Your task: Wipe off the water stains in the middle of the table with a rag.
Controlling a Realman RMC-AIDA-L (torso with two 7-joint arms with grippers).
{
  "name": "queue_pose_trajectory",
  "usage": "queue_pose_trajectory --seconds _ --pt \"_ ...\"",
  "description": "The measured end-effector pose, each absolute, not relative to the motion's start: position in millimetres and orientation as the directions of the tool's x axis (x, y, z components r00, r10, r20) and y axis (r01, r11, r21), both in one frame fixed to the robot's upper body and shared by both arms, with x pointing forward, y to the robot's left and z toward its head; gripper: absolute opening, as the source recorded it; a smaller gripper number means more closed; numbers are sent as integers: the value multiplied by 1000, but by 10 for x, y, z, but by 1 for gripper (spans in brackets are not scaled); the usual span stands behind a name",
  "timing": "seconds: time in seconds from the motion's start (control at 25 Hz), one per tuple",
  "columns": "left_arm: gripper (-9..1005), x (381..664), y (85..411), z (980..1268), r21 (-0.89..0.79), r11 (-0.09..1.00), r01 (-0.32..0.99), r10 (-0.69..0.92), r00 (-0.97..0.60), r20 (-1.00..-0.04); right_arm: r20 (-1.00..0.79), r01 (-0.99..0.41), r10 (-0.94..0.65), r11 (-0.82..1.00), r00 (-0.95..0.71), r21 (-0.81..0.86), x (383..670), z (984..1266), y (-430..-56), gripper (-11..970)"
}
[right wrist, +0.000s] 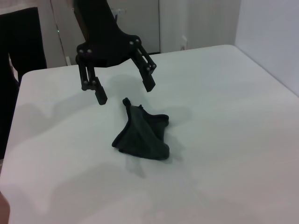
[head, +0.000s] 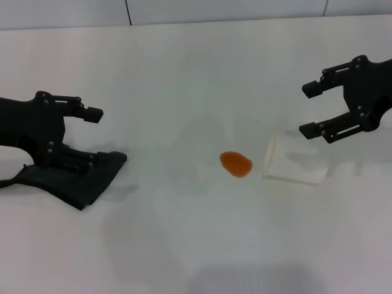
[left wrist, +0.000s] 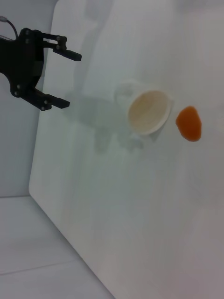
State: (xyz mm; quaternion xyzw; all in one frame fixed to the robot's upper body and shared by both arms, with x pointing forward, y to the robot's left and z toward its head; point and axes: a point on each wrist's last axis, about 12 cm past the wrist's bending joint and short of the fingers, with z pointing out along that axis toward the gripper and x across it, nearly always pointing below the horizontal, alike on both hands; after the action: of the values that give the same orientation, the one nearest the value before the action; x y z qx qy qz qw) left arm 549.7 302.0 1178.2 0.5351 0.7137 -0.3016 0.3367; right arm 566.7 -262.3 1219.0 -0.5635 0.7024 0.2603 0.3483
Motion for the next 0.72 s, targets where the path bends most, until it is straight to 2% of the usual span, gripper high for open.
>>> queue_pose_trajectory --seconds 0.72 --pt "887 5522 3023 11825 -38 235 971 559 -168 -812 -784 -968 -608 247 -123 -39 5626 12192 -2669 772"
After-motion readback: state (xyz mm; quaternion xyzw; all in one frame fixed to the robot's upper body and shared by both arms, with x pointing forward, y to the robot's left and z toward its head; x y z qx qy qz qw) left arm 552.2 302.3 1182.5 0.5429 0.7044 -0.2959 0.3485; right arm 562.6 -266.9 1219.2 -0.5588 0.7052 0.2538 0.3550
